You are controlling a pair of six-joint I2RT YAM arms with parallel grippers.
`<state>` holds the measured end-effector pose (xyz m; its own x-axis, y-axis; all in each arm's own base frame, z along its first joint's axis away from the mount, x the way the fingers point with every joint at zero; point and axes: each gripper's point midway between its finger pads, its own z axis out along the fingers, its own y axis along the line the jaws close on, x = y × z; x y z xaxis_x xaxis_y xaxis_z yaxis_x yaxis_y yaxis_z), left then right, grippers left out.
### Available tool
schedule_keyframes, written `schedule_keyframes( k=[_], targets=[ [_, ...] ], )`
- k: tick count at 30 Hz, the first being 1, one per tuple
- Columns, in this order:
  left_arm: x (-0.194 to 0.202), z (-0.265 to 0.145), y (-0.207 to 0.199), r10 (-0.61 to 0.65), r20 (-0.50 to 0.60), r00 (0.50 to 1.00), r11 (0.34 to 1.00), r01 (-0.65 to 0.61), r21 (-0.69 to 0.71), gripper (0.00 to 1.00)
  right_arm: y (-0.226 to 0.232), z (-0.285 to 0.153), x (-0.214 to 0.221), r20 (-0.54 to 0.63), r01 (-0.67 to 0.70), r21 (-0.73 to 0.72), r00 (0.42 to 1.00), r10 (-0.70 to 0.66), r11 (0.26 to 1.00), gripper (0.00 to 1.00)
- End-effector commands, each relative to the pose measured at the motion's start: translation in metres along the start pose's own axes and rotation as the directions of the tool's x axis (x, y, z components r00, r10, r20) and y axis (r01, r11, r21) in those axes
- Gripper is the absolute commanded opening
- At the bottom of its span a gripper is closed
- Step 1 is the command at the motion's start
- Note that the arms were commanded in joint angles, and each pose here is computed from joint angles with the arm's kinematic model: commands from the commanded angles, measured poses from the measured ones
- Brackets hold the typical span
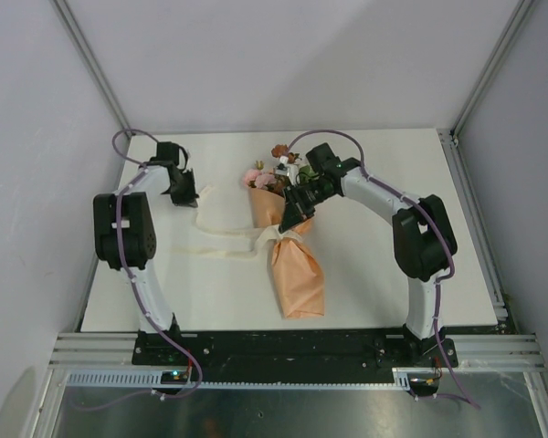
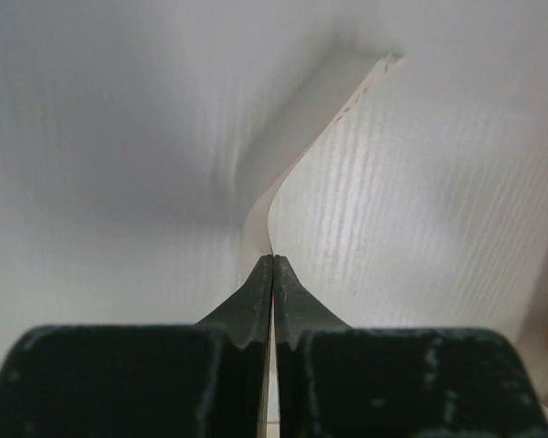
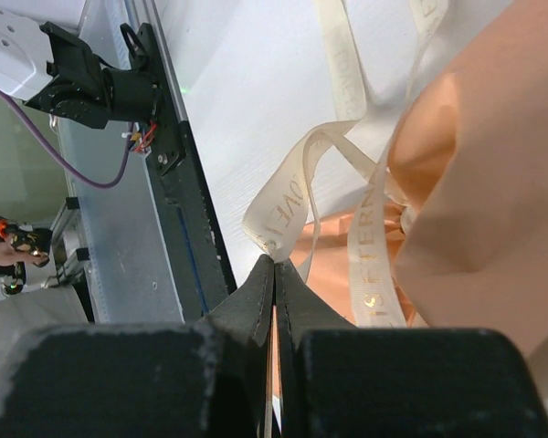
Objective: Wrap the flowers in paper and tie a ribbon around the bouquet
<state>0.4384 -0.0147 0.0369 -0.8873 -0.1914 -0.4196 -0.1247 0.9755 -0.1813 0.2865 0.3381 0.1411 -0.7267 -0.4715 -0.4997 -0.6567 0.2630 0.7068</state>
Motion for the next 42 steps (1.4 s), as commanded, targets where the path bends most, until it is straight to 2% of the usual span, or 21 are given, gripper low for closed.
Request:
schedule_keyframes(
  k=[1, 8, 15, 16, 18, 19, 21, 24, 26, 28, 33, 42],
  targets=[
    [-0.023, -0.039, 0.024, -0.074, 0.092, 0.993, 0.997, 0.077, -0.031, 0.01, -0.003, -0.013, -0.006, 0.029, 0.033, 0.023, 0.999, -0.033, 0.999, 0.0],
    [-0.018, -0.071, 0.081, -0.106, 0.149, 0.983, 0.984, 0.125, -0.127, 0.0, -0.006, -0.024, -0.002, 0.042, 0.044, 0.05, 0.998, -0.046, 0.998, 0.0],
    [0.008, -0.094, 0.108, -0.074, 0.159, 0.985, 0.973, 0.106, -0.204, 0.0, -0.008, -0.04, -0.003, 0.089, 0.052, 0.077, 0.994, -0.059, 0.996, 0.0],
    [0.012, -0.093, 0.104, -0.077, 0.153, 0.985, 0.98, 0.103, -0.168, 0.0, -0.009, -0.041, -0.003, 0.093, 0.055, 0.081, 0.994, -0.062, 0.995, 0.0],
    [0.013, -0.091, 0.086, -0.071, 0.157, 0.985, 0.996, 0.08, -0.05, 0.09, -0.009, -0.042, -0.001, 0.095, 0.058, 0.082, 0.993, -0.066, 0.995, 0.0],
    [0.008, -0.09, 0.076, -0.072, 0.178, 0.981, 0.997, 0.074, -0.002, 0.23, -0.009, -0.041, -0.001, 0.095, 0.058, 0.081, 0.993, -0.066, 0.995, 0.0],
    [-0.004, -0.088, 0.06, -0.059, 0.211, 0.976, 0.998, 0.054, 0.031, 0.4, -0.007, -0.04, 0.001, 0.092, 0.063, 0.08, 0.993, -0.07, 0.995, 0.0],
    [-0.016, -0.075, 0.036, -0.03, 0.211, 0.977, 1.0, 0.028, 0.013, 0.51, -0.006, -0.037, 0.002, 0.09, 0.067, 0.08, 0.993, -0.074, 0.995, 0.0],
    [-0.021, -0.065, 0.021, -0.03, 0.202, 0.979, 1.0, 0.028, 0.011, 0.66, -0.005, -0.036, 0.002, 0.09, 0.068, 0.08, 0.993, -0.075, 0.994, 0.0],
    [-0.026, -0.057, 0.012, -0.029, 0.197, 0.98, 0.999, 0.031, -0.009, 0.72, -0.004, -0.035, 0.002, 0.089, 0.067, 0.077, 0.993, -0.074, 0.995, 0.0],
    [-0.027, -0.037, 0.014, -0.09, 0.175, 0.98, 0.99, 0.108, -0.094, 0.72, -0.003, -0.032, 0.001, 0.09, 0.067, 0.072, 0.993, -0.073, 0.995, 0.0],
    [0.001, -0.017, 0.05, -0.19, 0.096, 0.977, 0.928, 0.211, -0.307, 0.62, -0.005, -0.028, -0.002, 0.094, 0.053, 0.059, 0.994, -0.059, 0.997, 0.0]
  ],
)
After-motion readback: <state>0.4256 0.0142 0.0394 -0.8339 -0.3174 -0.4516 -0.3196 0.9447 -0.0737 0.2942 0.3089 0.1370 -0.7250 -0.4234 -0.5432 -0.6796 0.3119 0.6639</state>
